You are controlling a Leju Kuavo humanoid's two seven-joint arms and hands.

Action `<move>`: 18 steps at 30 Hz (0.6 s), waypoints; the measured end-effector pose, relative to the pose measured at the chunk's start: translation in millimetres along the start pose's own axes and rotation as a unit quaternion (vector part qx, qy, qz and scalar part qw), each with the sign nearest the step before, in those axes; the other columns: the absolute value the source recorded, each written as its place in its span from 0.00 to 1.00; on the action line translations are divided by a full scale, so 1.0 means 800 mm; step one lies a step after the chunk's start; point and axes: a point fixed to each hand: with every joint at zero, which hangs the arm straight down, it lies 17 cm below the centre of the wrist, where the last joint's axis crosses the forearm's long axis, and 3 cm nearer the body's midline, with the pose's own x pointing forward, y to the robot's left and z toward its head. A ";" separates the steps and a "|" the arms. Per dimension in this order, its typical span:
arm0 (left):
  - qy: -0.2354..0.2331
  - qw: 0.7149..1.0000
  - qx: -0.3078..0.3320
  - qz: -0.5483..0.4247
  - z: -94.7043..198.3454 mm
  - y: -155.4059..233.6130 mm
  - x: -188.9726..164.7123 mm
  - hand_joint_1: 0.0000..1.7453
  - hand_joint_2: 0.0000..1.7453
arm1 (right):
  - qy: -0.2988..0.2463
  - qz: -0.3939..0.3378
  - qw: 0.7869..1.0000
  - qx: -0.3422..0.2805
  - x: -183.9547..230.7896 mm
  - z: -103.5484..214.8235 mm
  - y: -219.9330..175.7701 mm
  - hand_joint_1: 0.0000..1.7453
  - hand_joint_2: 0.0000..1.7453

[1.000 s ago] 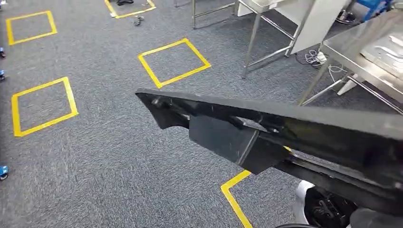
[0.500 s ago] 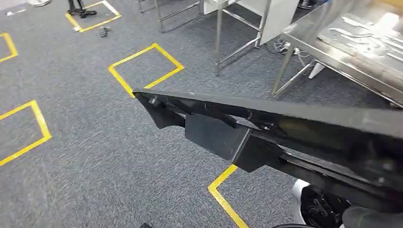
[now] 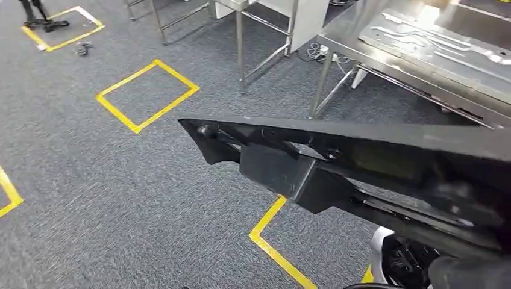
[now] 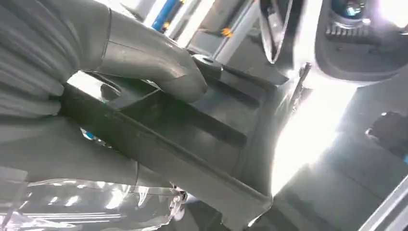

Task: Take the parts from the cabinet and place them on the table.

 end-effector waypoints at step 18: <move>-0.003 1.000 0.005 0.006 -0.001 0.004 0.004 0.00 1.00 | 0.010 -0.004 1.000 -0.007 -0.009 0.005 -0.002 1.00 1.00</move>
